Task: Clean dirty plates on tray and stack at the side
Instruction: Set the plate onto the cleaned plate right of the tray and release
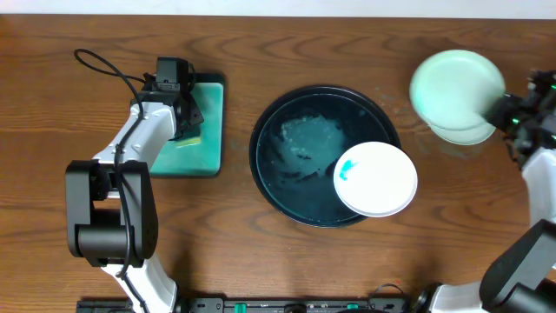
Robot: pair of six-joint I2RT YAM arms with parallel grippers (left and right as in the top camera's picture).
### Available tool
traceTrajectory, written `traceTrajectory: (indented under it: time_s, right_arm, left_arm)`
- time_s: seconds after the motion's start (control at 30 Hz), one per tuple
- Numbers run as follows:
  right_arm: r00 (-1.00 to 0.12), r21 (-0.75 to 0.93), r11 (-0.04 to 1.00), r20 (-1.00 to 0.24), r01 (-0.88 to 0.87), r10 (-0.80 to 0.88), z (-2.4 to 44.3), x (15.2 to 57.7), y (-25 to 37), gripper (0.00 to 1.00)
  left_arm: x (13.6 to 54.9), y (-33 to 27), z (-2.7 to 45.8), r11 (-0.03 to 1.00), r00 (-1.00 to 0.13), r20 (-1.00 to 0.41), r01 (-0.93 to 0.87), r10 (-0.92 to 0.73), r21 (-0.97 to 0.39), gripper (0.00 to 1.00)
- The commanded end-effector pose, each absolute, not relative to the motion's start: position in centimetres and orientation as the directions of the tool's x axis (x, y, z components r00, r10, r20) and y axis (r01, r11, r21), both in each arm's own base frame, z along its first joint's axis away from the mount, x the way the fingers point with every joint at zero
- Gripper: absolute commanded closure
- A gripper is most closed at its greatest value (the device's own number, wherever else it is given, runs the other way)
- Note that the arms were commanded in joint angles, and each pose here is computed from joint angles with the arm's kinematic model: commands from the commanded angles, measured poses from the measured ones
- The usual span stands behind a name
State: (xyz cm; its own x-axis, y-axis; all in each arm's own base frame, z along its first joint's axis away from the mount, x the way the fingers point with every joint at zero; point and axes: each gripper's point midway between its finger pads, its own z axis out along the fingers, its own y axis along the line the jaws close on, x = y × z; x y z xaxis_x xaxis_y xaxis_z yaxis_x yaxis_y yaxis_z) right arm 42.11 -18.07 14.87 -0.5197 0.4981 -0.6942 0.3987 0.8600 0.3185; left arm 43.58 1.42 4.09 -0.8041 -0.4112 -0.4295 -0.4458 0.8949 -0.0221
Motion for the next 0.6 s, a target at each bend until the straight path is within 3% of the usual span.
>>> traceTrajectory:
  time_s: [0.0,0.13,0.27,0.37,0.57]
  right_arm:
    - [-0.513,0.363,0.82,-0.647,0.443,0.564,12.4,42.1,-19.4,0.99]
    - [-0.524,0.361,0.798,-0.611,0.482,0.593,8.8,42.7,-20.2,0.99]
    - [-0.517,0.362,0.777,-0.592,0.515,0.618,6.7,43.1,-20.8,0.76]
    - [-0.521,0.358,0.783,-0.596,0.509,0.611,7.1,43.0,-20.8,0.62]
    - [-0.559,0.343,0.818,-0.605,0.461,0.568,10.6,41.8,-18.5,0.56]
  left_arm:
    - [43.4,1.6,4.2,0.893,-0.803,-0.43,-0.45,-0.413,-0.018,0.41]
    - [43.4,1.6,4.2,0.893,-0.803,-0.429,-0.45,-0.413,-0.017,0.41]
    - [43.2,1.6,4.1,0.893,-0.807,-0.422,-0.45,-0.413,-0.013,0.41]
    - [43.1,1.6,4.1,0.893,-0.808,-0.42,-0.45,-0.413,-0.012,0.41]
    - [43.1,1.6,4.1,0.893,-0.808,-0.42,-0.45,-0.413,-0.012,0.37]
